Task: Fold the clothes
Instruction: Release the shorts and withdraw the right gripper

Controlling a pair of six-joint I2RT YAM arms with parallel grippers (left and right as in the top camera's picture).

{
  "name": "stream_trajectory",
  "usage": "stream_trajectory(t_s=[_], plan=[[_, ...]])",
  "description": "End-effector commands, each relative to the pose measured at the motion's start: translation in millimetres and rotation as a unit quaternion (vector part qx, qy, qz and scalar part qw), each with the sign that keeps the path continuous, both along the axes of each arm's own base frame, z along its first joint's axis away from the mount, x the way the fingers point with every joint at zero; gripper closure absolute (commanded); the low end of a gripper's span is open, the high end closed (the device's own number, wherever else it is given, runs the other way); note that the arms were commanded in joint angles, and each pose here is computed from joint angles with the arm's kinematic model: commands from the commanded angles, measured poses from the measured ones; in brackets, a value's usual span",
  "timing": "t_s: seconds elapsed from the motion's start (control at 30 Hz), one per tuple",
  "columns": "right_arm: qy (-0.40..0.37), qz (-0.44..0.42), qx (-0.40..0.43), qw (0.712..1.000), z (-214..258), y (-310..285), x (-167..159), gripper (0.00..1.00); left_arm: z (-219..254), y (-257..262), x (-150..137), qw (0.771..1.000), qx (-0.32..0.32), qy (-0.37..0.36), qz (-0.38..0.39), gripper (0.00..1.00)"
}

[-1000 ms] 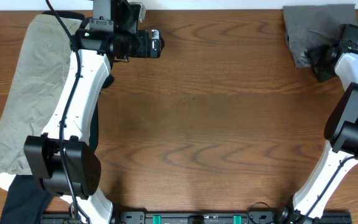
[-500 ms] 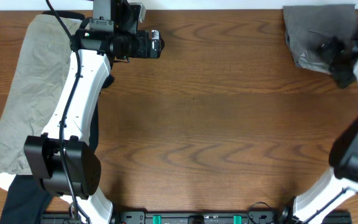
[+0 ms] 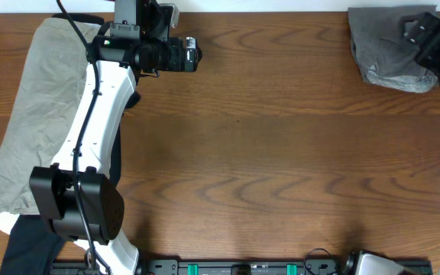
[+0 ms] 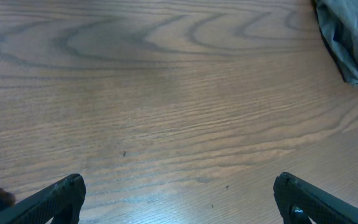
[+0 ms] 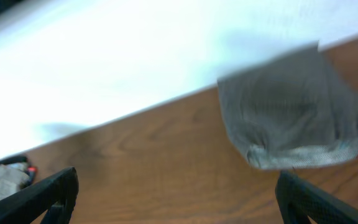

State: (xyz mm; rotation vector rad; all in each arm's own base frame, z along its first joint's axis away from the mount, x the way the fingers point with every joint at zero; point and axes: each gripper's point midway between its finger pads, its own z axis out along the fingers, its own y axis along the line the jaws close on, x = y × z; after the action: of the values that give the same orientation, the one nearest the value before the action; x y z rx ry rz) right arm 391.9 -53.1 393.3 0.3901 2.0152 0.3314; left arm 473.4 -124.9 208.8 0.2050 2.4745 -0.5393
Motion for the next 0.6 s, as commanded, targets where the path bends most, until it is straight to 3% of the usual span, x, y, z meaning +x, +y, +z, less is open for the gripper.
stream_trajectory(t_s=[0.0,0.13,0.37,0.47,0.57], plan=[[-0.032,0.017,-0.018,0.999,23.3,9.3,-18.1,0.01,-1.3,0.4,4.4,1.000,0.004,-0.002,-0.001,0.02],[-0.054,0.015,-0.033,0.998,40.9,12.4,-37.4,0.01,-1.3,0.4,4.4,1.000,0.004,-0.002,-0.001,0.02],[-0.009,0.010,-0.031,0.999,24.2,15.2,-59.7,0.01,-1.3,0.4,4.4,1.000,0.004,-0.002,-0.001,0.02],[0.008,-0.009,-0.066,0.998,17.8,7.9,-78.7,0.01,-1.3,0.4,4.4,1.000,0.004,-0.002,-0.001,0.02],[-0.028,-0.013,-0.111,0.993,18.3,4.5,-87.1,0.01,-1.3,0.4,4.4,1.000,0.004,-0.002,-0.001,0.02]])
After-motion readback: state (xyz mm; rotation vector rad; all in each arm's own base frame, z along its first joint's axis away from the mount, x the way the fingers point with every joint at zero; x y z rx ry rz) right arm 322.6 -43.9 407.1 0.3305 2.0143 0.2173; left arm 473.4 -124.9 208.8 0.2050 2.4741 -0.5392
